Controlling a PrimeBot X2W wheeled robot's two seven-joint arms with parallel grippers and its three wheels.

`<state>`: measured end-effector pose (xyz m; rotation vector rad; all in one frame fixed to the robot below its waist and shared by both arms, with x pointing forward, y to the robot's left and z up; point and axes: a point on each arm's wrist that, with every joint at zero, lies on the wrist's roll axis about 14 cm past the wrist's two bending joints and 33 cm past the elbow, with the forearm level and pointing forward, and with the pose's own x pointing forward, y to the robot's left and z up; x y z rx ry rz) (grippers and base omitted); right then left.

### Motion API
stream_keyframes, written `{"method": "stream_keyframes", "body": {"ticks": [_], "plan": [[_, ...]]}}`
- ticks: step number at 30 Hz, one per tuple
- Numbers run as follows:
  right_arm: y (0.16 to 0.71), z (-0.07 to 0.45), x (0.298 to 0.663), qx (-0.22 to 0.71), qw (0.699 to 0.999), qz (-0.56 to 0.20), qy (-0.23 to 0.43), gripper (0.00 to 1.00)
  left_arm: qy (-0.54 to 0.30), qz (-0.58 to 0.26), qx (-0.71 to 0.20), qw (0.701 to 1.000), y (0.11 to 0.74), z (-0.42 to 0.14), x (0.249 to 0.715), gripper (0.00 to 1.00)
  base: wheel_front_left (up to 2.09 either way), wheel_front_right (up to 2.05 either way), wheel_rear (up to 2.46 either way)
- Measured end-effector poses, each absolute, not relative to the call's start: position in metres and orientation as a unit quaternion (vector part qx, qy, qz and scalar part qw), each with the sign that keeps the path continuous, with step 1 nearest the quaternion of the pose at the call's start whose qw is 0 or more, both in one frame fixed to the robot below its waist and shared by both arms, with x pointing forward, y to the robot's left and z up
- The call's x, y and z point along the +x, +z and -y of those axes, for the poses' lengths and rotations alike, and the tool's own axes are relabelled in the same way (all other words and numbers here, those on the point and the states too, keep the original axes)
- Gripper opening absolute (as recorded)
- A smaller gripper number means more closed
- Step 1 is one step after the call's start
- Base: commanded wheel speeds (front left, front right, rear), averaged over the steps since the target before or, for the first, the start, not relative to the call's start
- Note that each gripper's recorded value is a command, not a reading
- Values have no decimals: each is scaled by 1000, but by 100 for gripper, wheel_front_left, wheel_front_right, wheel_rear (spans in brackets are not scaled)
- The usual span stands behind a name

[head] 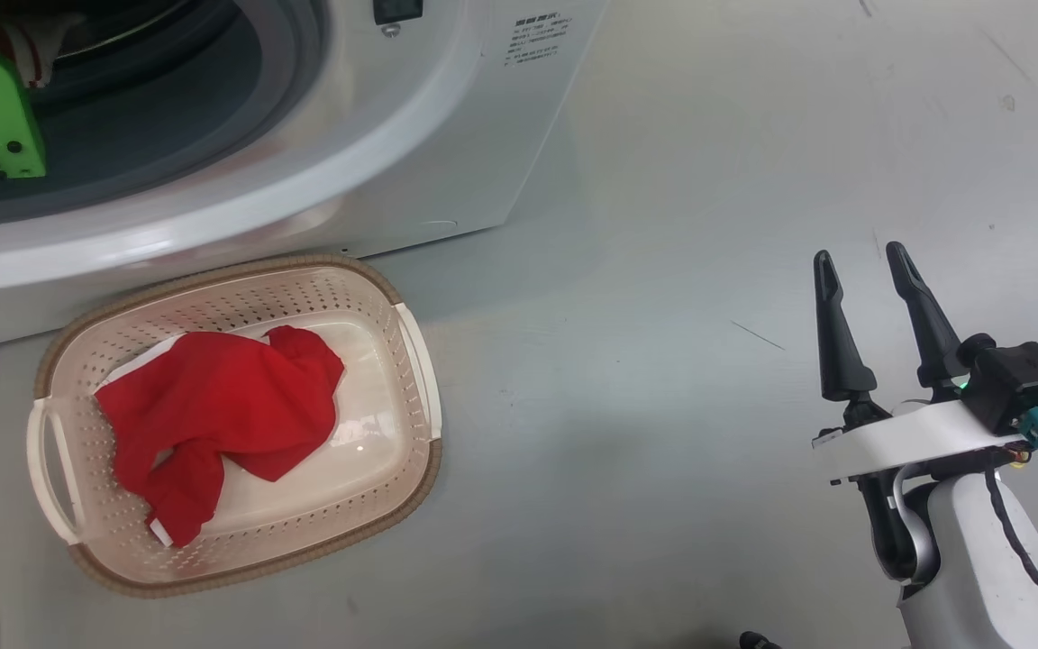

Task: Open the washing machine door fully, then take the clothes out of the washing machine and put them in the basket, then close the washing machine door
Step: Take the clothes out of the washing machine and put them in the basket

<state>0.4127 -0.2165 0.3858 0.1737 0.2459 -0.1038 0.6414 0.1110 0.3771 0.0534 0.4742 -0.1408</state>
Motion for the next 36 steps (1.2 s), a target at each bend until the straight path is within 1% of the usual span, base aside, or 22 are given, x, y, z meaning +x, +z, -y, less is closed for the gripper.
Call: {"method": "stream_keyframes", "body": {"ticks": [7,14,23,29,36], "plan": [[391,218,416,86,989,-113,-51,100,-67,-155,2,986,413,-106,645,0,0,0,0],[398,214,420,84,991,-102,-39,100,-62,-89,-35,993,437,-104,628,0,0,0,0],[411,208,419,74,993,-89,-21,100,-48,-32,-56,997,454,-112,587,0,0,0,0],[420,198,411,75,994,-82,-5,100,-37,-25,-65,997,462,-121,549,0,0,0,0],[430,187,406,78,994,-70,9,100,-34,10,-73,997,490,-125,523,0,0,0,0]]}}
